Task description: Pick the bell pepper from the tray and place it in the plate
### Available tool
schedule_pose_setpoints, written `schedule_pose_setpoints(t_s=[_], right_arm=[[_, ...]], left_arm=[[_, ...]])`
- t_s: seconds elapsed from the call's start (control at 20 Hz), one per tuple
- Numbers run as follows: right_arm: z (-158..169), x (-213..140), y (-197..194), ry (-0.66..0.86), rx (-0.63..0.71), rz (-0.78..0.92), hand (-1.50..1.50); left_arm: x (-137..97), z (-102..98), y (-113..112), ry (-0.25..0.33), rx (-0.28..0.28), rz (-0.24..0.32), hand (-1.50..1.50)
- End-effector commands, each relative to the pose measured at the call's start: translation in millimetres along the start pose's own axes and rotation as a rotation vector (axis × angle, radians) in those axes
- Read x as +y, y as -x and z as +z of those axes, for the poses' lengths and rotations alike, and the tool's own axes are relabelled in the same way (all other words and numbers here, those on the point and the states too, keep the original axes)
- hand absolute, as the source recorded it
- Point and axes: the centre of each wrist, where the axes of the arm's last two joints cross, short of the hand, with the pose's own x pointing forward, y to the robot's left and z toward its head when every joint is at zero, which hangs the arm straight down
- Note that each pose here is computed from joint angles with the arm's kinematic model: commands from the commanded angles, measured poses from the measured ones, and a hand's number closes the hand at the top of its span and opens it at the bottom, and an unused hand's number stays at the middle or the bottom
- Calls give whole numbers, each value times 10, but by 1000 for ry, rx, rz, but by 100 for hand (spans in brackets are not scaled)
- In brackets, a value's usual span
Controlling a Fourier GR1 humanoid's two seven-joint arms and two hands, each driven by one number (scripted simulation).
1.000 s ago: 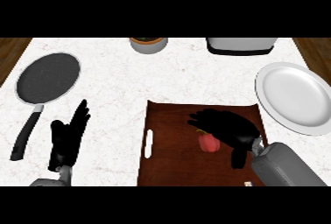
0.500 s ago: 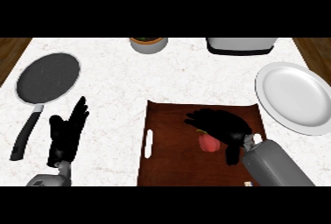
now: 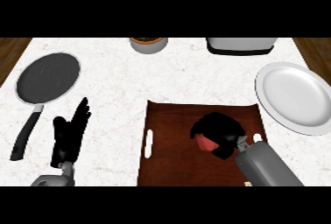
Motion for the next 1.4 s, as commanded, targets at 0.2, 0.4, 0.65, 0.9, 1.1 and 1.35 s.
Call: schedule_pose_setpoints(t_s=[0.2, 0.4, 0.65, 0.9, 1.1, 1.35], right_arm=[[-17, 25, 263, 71, -33, 61, 150], [128, 12, 142, 209, 3, 84, 150], [186, -4, 617, 355, 435, -287, 150], [495, -253, 963, 593, 645, -291, 150], [671, -512, 817, 726, 627, -275, 150], [1061, -876, 882, 1015, 754, -208, 150]], left_arm=[[-67, -89, -21, -1, -6, -7, 0], [62, -25, 25, 0, -6, -13, 0], [68, -29, -107, 2, -13, -5, 0], [3, 70, 31, -4, -5, -5, 0], [-41, 184, 13, -1, 11, -13, 0], [64, 76, -63, 8, -7, 4, 0]])
